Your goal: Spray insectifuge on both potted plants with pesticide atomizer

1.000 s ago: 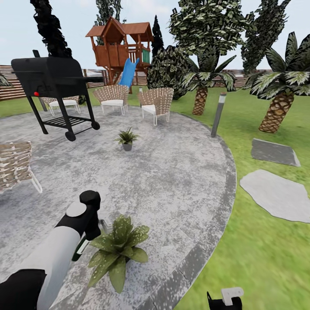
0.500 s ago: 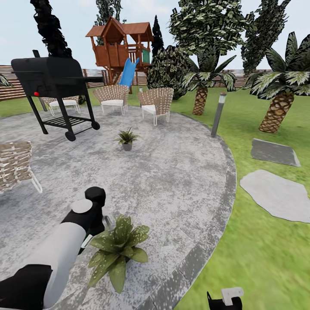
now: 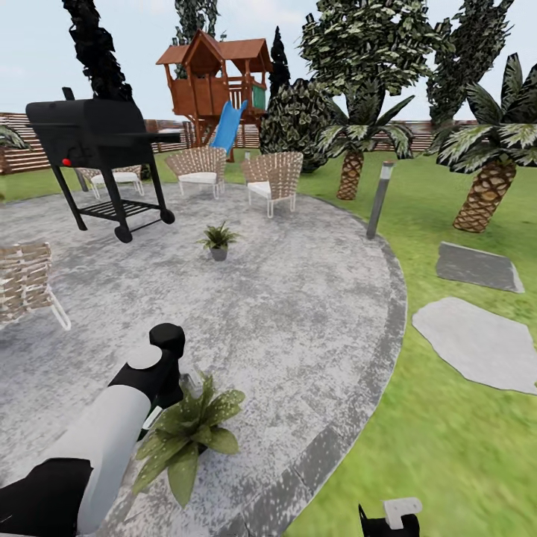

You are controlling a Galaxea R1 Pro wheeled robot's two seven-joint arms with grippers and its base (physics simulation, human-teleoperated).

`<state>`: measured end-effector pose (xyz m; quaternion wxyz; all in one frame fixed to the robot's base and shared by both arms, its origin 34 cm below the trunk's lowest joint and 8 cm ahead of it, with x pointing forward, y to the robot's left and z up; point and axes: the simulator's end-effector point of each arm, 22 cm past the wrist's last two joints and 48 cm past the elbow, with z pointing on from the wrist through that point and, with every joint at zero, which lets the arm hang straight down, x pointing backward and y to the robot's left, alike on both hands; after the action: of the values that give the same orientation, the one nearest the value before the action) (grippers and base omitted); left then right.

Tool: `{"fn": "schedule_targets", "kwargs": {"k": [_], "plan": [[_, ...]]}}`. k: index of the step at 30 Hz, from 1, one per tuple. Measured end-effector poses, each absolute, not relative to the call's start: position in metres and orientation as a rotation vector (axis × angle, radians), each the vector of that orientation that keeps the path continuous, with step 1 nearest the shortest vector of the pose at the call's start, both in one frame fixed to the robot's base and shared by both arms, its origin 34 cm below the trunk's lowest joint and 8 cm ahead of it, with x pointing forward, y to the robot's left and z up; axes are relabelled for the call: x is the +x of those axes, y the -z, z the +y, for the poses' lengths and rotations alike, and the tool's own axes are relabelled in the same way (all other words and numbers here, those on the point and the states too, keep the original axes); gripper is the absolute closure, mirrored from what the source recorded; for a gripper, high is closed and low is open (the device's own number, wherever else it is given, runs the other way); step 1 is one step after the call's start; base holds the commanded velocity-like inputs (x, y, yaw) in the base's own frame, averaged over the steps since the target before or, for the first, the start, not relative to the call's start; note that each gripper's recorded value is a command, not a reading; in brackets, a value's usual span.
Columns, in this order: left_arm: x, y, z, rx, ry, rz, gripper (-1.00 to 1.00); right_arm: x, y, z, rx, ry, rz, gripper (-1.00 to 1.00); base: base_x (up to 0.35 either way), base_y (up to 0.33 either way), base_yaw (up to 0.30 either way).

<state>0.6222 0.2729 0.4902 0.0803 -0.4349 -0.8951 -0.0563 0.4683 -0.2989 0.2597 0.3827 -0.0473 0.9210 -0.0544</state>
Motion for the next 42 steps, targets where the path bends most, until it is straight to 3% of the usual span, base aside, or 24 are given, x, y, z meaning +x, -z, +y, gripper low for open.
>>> {"fn": "schedule_targets", "kwargs": {"k": [28, 42], "plan": [[0.608, -0.479, 0.287, -1.262, 0.155, -2.659, 1.0, 0.468, -0.26, -0.298, -0.121, 0.137, 2.349, -1.0, -0.041, -0.013, 0.209], [0.554, -0.427, 0.262, -1.169, -0.024, -2.663, 1.0, 0.468, -0.26, -0.3, -0.121, 0.14, 2.347, -1.0, 0.0, 0.0, 0.009]]}}
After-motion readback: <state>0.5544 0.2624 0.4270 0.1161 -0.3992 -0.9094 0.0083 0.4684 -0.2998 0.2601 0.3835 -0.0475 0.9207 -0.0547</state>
